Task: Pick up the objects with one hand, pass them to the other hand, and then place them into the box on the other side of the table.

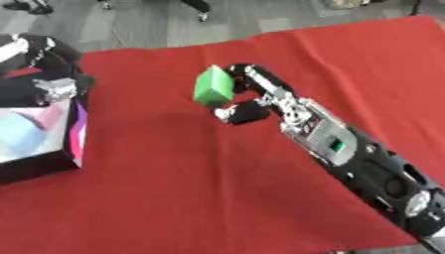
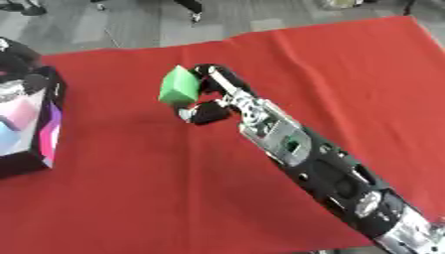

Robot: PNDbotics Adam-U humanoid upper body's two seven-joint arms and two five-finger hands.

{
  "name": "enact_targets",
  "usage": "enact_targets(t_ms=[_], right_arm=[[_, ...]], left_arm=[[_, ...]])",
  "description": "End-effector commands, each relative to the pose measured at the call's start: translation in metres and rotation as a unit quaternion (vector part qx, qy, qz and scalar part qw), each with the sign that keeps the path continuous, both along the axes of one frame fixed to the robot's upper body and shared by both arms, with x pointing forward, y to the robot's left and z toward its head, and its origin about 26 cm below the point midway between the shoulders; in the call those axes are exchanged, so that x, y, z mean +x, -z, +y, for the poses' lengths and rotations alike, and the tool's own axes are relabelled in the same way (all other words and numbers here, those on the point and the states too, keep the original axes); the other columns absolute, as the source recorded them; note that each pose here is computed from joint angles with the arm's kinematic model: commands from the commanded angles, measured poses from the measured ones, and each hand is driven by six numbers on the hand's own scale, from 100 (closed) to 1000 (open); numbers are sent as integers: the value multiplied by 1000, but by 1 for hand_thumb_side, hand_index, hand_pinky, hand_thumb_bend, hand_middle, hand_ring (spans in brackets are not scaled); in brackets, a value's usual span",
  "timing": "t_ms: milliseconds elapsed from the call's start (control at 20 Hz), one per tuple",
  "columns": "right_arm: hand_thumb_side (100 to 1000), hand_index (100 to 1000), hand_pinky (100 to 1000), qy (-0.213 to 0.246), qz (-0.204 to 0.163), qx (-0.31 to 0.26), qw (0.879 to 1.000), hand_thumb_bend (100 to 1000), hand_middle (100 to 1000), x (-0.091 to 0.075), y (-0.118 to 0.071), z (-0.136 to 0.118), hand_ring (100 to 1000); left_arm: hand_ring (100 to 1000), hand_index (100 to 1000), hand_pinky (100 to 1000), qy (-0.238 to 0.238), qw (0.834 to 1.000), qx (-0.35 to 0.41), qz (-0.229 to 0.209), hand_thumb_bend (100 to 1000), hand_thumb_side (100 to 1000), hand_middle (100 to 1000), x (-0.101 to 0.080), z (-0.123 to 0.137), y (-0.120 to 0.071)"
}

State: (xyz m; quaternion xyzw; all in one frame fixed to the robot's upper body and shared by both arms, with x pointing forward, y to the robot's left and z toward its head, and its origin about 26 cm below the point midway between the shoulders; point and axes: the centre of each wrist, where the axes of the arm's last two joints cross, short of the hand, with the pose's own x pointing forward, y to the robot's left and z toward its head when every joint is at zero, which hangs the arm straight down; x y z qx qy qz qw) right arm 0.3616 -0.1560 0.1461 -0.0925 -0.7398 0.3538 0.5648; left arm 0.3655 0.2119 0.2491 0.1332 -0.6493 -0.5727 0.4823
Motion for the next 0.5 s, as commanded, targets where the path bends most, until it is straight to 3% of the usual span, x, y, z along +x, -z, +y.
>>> enact_targets(t_ms=[50,500], right_arm=[[100,575,782,-19,-25,5,1000,123,458,1,-7,7,669],[100,578,779,-75,-37,39,996,112,459,-3,-8,25,671]], left_arm=[[764,835,828,24,999,32,-6,474,570,737,-4,-9,-12],[796,869,847,63,995,83,-1,560,455,767,-2,-38,-11]])
